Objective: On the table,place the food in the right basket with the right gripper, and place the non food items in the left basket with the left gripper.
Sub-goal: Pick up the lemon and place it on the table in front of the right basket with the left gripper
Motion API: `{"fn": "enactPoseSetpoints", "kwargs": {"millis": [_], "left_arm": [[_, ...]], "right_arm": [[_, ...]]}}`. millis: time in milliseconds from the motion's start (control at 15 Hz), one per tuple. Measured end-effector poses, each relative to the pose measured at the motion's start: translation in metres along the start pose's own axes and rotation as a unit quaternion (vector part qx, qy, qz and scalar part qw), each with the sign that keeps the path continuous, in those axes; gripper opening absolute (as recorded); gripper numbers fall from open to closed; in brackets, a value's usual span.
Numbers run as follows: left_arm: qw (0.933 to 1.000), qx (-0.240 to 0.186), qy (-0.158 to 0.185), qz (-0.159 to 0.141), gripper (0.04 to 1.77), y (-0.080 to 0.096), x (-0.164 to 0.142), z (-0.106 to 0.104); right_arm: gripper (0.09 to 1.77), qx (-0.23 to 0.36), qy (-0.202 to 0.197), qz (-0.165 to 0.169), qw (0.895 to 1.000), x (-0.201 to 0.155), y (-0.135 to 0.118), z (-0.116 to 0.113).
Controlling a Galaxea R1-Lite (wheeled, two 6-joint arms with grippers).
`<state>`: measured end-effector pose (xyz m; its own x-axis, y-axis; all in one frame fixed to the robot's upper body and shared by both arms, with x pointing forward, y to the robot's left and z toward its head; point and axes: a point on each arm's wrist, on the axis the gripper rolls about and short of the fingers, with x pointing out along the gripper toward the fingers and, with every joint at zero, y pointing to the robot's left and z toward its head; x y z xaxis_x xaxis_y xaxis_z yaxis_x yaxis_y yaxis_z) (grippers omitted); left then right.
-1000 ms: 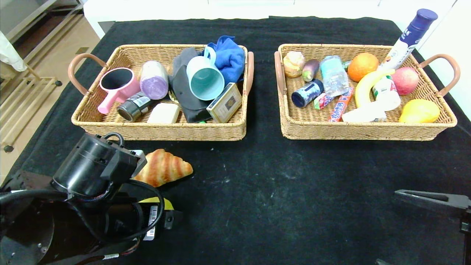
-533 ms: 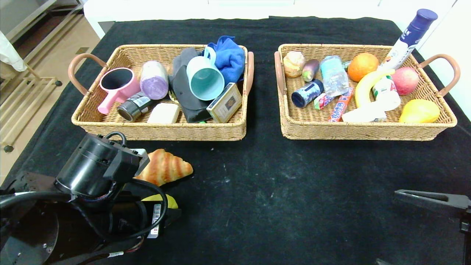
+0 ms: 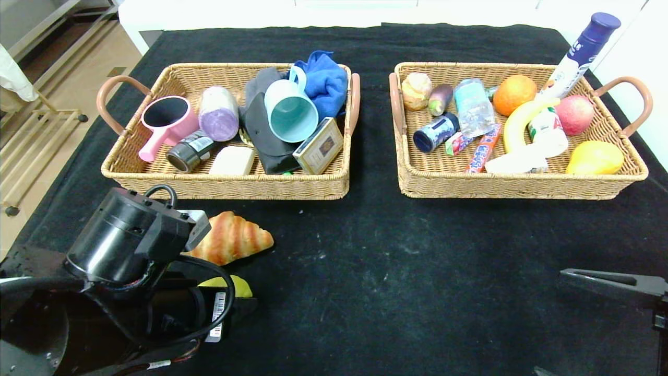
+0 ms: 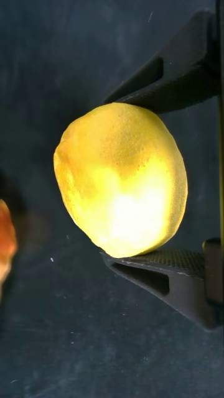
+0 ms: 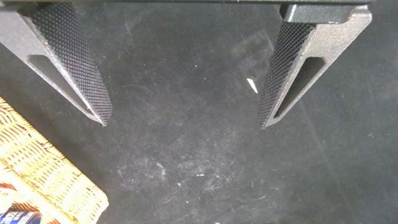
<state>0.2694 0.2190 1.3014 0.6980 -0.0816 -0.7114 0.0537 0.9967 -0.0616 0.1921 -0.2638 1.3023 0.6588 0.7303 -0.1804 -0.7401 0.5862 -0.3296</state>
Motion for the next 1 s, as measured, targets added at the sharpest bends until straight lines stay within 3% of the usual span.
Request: {"fn": "enactPoseSetpoints", "kwargs": {"millis": [400,667,1000], "left_arm": [[0.9958,0.036,-0.044,-0.072,1.25,-0.028,-0.028,0.009],[0.9919,0.063,-0.059,-0.093,1.25,-0.067,-0.027,0.019],[0.9853,0.104,-0.070,-0.116,1.24,-0.129,-0.012,0.015]], "right_arm": [[1.71,0.009,-0.015,-0.038,0.999,-0.004,-0.012,0.010],[1.71,0.026,-0.023,-0.067,0.997,-0.006,-0.021,0.017],[1.71,0.043,-0.046,-0.090,0.994,-0.014,-0.027,0.028]]}}
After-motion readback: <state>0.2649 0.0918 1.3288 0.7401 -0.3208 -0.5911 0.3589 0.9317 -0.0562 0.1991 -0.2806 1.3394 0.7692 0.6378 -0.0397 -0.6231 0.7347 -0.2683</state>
